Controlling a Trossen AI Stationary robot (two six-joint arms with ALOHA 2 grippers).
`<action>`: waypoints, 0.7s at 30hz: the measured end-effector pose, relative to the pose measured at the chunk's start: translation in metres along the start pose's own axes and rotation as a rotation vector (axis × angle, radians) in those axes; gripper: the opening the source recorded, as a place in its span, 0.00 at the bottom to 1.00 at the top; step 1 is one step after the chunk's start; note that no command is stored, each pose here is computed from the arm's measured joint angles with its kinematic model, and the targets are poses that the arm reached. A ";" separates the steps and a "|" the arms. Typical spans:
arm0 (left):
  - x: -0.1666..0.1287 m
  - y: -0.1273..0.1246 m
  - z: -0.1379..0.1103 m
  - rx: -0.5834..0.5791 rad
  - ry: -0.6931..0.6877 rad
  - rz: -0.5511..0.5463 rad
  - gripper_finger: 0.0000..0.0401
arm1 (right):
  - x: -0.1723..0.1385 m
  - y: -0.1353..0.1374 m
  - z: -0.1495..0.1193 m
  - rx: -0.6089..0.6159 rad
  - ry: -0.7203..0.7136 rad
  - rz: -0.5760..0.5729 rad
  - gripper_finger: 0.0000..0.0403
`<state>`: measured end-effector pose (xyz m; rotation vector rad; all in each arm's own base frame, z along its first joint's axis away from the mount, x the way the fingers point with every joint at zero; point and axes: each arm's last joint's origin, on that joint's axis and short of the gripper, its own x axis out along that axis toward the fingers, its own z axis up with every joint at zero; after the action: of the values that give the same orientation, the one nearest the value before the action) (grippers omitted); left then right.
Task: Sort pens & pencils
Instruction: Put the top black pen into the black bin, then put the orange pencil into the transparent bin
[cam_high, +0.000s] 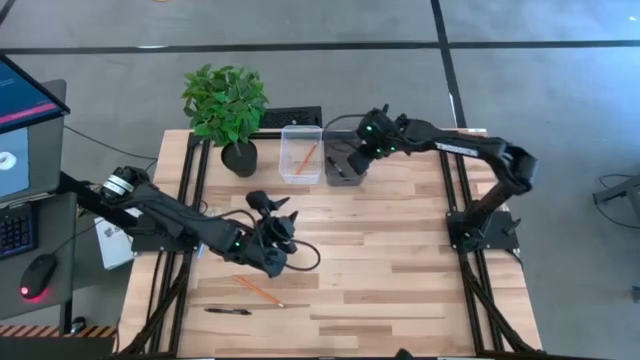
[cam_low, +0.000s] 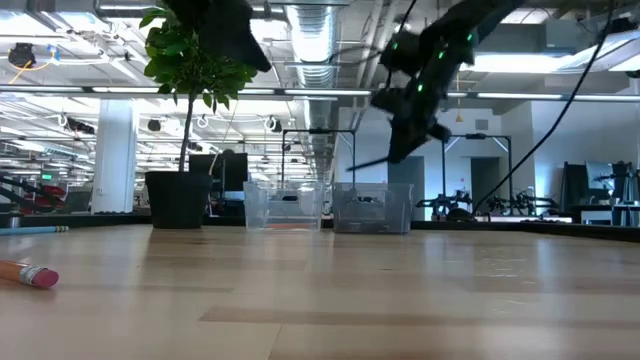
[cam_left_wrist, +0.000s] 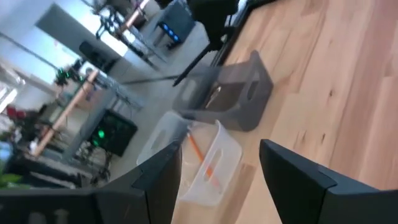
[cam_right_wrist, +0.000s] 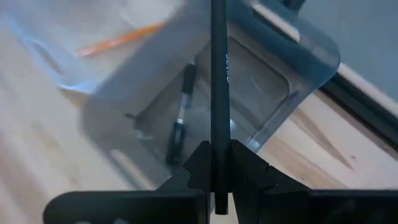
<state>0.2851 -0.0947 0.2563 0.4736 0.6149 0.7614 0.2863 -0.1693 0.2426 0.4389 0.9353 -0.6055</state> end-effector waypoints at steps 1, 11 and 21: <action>0.000 0.000 -0.001 -0.006 0.008 0.002 0.52 | 0.008 -0.004 0.000 0.010 0.014 -0.006 0.14; 0.001 0.004 -0.012 0.003 0.077 -0.014 0.52 | 0.052 -0.016 -0.004 0.042 0.103 0.003 0.18; 0.001 0.004 -0.012 0.011 0.078 -0.014 0.52 | 0.052 0.001 -0.006 -0.043 0.099 0.031 0.30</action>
<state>0.2759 -0.0896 0.2494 0.4512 0.6950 0.7663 0.3066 -0.1805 0.1956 0.4473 1.0320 -0.5387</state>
